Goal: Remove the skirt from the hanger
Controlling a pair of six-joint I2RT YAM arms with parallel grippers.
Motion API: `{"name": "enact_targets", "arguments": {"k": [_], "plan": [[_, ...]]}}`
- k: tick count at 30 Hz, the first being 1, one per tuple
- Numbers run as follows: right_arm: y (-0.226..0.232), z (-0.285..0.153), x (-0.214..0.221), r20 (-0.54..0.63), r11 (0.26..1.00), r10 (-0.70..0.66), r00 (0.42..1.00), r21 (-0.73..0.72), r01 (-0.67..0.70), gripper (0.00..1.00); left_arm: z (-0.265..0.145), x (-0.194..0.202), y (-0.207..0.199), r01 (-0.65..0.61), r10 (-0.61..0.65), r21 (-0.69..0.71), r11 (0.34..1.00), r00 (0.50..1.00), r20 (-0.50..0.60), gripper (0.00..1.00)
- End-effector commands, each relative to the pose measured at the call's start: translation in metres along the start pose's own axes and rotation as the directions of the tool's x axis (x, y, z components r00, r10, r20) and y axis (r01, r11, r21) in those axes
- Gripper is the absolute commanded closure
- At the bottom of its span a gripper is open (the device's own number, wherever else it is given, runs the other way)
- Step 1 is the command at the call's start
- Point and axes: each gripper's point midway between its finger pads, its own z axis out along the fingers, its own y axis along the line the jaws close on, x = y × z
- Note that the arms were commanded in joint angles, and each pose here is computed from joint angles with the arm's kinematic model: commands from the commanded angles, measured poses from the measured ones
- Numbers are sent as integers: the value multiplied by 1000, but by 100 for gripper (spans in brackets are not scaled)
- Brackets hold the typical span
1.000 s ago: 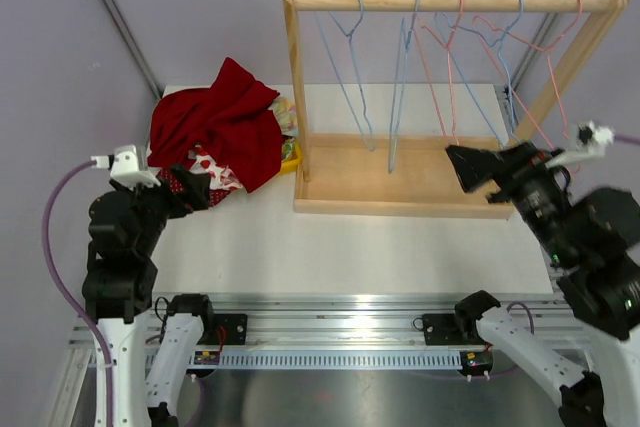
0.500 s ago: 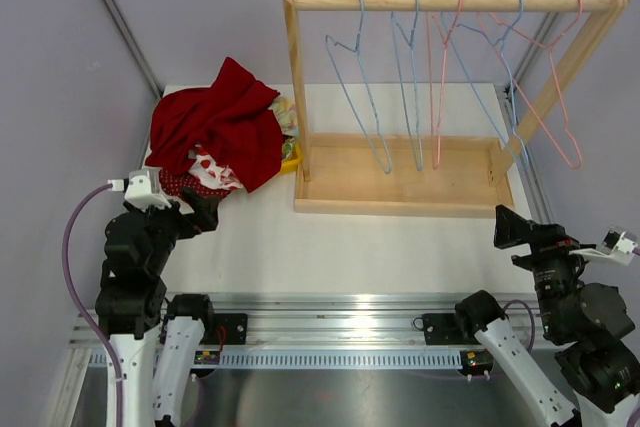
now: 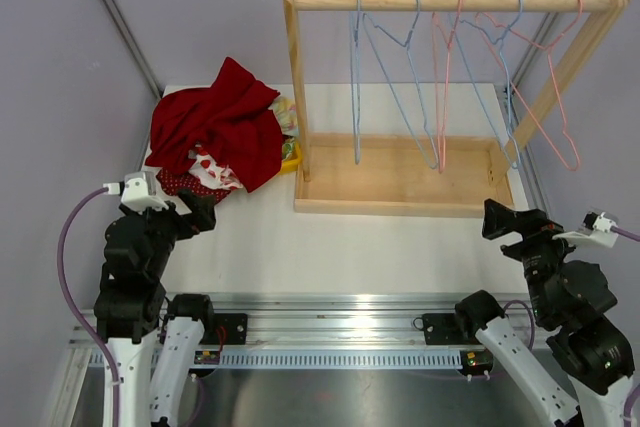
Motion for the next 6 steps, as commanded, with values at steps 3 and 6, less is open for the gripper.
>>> {"name": "enact_targets", "arguments": {"k": [3,6], "plan": [[5,11,7,-46,999,-51,998,14,51,1,6,-4,3,11,-11,-24,1000,1000,14,1],[1,10,5,-31,998,-45,998,32,46,0,7,-4,5,10,-9,-35,999,1000,7,1]]}}
